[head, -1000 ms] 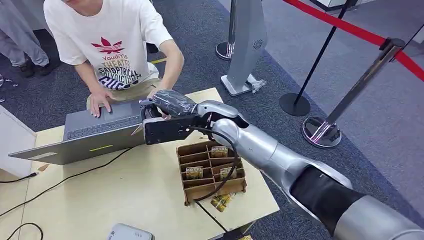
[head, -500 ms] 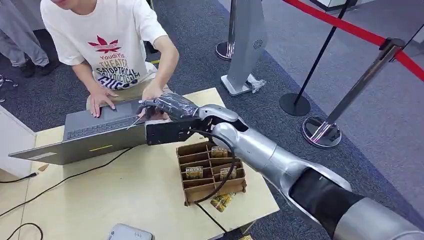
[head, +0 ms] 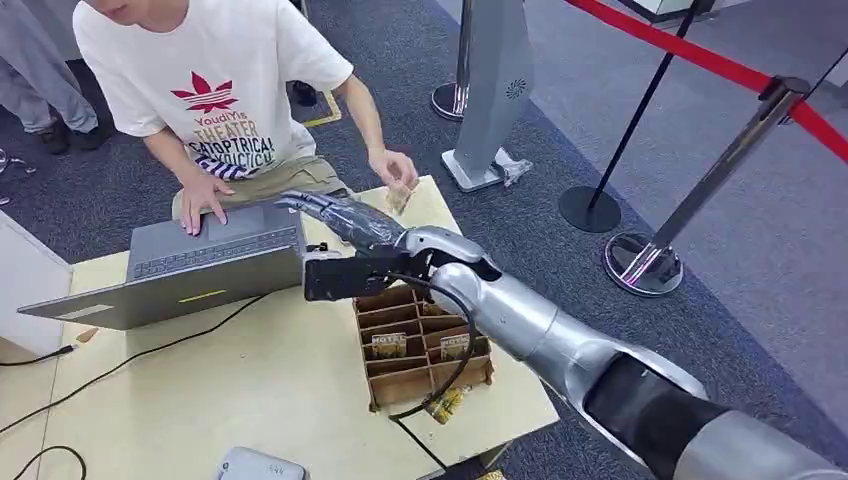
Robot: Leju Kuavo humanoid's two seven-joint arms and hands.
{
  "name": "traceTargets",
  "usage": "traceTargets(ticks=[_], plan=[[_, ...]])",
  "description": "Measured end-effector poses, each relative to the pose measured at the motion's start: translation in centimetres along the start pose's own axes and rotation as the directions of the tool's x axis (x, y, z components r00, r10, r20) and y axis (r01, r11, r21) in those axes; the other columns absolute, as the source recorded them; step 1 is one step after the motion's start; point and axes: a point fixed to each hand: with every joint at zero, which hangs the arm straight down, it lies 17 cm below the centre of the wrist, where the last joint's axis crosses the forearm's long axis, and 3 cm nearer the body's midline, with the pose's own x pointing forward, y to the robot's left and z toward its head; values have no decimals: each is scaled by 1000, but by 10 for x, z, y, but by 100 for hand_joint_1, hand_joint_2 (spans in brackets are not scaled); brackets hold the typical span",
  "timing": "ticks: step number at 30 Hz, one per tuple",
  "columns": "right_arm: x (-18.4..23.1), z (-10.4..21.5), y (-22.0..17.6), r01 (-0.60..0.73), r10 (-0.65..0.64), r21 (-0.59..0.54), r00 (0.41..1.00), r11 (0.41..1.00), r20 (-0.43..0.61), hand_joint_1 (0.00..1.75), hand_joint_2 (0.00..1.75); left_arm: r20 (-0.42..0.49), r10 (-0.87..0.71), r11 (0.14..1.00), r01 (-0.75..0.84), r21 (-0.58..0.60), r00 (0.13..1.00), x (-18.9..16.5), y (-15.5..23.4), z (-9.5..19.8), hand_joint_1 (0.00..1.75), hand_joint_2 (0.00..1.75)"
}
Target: Pass the card to the sensor for recognition and then transmit it.
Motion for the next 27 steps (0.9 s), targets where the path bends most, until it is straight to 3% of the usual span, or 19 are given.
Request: traceTargets(ticks=[7,13,26,27], plan=[[43,18,8,198,-182,-87,969,976,168,0,175,10,-2,1000,2,3,1000,2,-1,1,0,175],[89,45,31,419,-361,-128,874,899,326,0,175,12,6,1000,-6,-7,1000,1,-6,2,0,175],[109,70,81,640,-579,-107,744,761,332,0,175,11,0,1000,1,-11,1000,1,-9,3,0,175],[109,71,84,649,-589,-106,738,753,330,0,0,10,0,1000,1,-10,1000,1,-9,3,0,175]])
